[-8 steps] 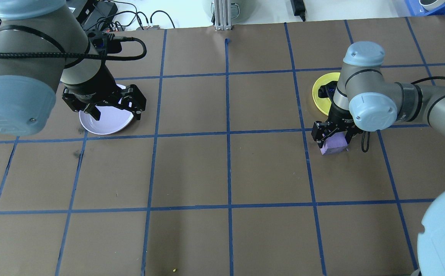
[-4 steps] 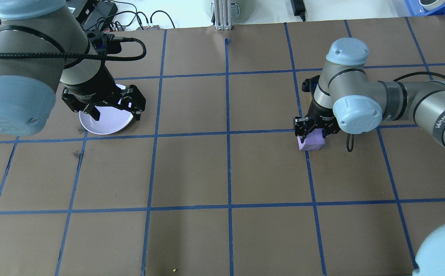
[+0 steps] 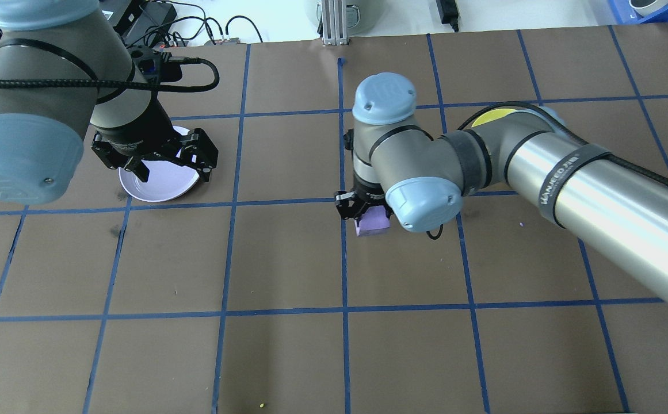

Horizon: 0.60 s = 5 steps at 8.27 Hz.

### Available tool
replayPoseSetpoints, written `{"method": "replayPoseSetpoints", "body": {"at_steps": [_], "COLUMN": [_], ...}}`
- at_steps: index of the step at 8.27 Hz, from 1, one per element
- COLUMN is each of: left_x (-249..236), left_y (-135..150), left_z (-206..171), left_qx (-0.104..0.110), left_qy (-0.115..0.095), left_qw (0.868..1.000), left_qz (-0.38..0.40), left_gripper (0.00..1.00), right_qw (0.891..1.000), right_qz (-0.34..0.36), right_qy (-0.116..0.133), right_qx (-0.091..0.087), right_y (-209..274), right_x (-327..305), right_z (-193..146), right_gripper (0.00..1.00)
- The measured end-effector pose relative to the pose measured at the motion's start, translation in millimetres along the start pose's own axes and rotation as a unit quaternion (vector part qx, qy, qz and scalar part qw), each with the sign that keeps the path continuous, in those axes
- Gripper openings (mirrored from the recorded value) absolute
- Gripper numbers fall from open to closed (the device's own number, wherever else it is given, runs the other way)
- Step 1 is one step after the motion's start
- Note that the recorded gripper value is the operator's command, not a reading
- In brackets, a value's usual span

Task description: Sort blocks by color into plates

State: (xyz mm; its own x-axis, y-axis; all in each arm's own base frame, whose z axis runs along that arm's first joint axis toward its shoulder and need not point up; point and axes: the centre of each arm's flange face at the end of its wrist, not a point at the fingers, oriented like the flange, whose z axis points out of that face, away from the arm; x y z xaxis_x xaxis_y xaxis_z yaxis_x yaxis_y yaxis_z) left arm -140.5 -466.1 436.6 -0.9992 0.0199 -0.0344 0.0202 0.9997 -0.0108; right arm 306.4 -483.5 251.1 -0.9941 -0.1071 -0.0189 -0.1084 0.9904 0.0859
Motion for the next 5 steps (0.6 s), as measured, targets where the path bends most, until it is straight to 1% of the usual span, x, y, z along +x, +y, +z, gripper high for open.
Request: {"method": "replayPoseSetpoints", "body": {"at_steps": [1, 2, 3, 4, 5], "left_x": [-1, -2, -3, -3, -3], "left_y": [0, 0, 0, -1, -1], "left_z": [0, 0, 1, 1, 1], "left_qx": [0.000, -0.001, -0.001, -0.002, -0.002], "left_qy": [-0.007, -0.013, -0.015, -0.015, -0.016], "left_qw": [1.000, 1.000, 1.000, 1.000, 1.000], "left_qz": [0.000, 0.000, 0.000, -0.002, -0.002], "left_gripper": [1.00, 1.00, 1.00, 1.00, 1.00], "right_qw": [1.000, 0.999, 0.998, 0.998, 0.998], "right_qz": [-0.016, -0.033, -0.043, -0.048, -0.051], "right_qy": [-0.007, -0.023, -0.033, -0.037, -0.038], "right_qx": [0.001, -0.004, -0.010, -0.016, -0.019], "right_y": [9, 15, 17, 17, 16], "right_x": [-42, -78, -102, -115, -122], "right_z": [2, 9, 16, 24, 31], "right_gripper": [0.03, 0.12, 0.55, 0.77, 0.86]}}
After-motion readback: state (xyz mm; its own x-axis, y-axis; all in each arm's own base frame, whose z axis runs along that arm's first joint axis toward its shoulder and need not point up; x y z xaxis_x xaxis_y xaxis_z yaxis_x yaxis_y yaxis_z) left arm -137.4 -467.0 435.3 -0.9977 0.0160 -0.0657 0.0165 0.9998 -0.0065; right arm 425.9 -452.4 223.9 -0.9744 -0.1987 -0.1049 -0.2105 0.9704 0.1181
